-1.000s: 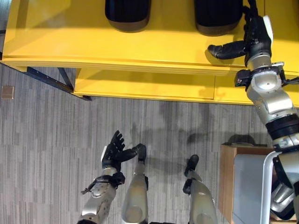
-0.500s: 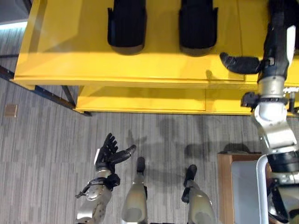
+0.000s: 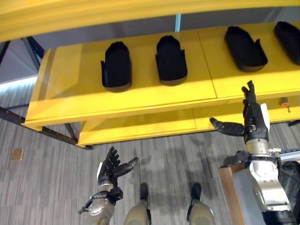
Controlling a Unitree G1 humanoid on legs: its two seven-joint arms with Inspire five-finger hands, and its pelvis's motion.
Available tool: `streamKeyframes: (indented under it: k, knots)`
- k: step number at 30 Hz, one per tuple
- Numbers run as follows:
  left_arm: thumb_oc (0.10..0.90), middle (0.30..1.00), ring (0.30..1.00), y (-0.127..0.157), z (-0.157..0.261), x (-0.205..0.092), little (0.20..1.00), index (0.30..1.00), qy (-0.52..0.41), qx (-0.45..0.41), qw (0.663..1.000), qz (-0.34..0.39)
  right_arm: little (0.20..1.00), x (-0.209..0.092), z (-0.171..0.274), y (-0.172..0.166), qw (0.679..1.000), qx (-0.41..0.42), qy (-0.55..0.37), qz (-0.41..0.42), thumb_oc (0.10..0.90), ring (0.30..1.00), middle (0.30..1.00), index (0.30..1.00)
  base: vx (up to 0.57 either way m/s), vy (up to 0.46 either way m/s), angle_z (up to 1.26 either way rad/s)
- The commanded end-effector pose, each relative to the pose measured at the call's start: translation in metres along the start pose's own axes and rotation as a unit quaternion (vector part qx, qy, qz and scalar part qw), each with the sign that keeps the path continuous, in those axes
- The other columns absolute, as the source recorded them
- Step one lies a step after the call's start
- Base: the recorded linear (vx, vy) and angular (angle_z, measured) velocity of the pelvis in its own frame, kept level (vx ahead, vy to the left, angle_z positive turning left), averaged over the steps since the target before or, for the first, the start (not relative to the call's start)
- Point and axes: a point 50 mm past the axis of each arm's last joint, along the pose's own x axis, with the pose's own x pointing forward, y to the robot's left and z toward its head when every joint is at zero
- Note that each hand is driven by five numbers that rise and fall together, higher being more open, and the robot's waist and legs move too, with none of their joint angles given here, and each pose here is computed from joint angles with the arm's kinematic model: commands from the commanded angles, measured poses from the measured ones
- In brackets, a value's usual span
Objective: Move parts from the plastic box to the shelf.
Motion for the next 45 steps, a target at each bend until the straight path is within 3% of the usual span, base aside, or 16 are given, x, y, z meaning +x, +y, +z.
streamKeyframes:
  k: [1,9,17,23,45]
  knots:
    - [0.9,1.0,1.0,0.01,0.023,-0.001,1.0,1.0,-0.064,0.022,0.998,-0.006,1.0,0.005,0.028,0.009,0.994,0.042,-0.089,0.046,0.9,1.0,1.0,1.0,0.02,0.04,-0.04]
    - [0.9,1.0,1.0,0.011,0.038,-0.003,1.0,1.0,-0.101,0.019,0.995,-0.012,1.0,-0.013,-0.004,0.026,0.991,0.098,-0.007,0.09,0.9,1.0,1.0,1.0,0.02,0.073,-0.11]
    - [0.9,1.0,1.0,-0.004,0.061,0.009,1.0,1.0,-0.151,0.025,0.988,-0.035,1.0,-0.017,-0.007,0.039,0.985,0.145,-0.002,0.091,0.9,1.0,1.0,1.0,-0.04,0.132,-0.1]
    - [0.9,1.0,1.0,0.004,0.09,0.015,1.0,1.0,-0.205,0.013,0.979,-0.012,1.0,0.0,0.008,0.06,0.978,0.158,-0.034,0.132,0.9,1.0,1.0,1.0,-0.1,0.065,-0.76]
    - [0.9,1.0,1.0,-0.005,0.065,0.009,1.0,1.0,-0.16,-0.011,0.986,-0.041,1.0,-0.016,0.001,0.024,0.986,0.15,-0.021,0.069,0.9,1.0,1.0,1.0,0.03,-0.187,-0.49]
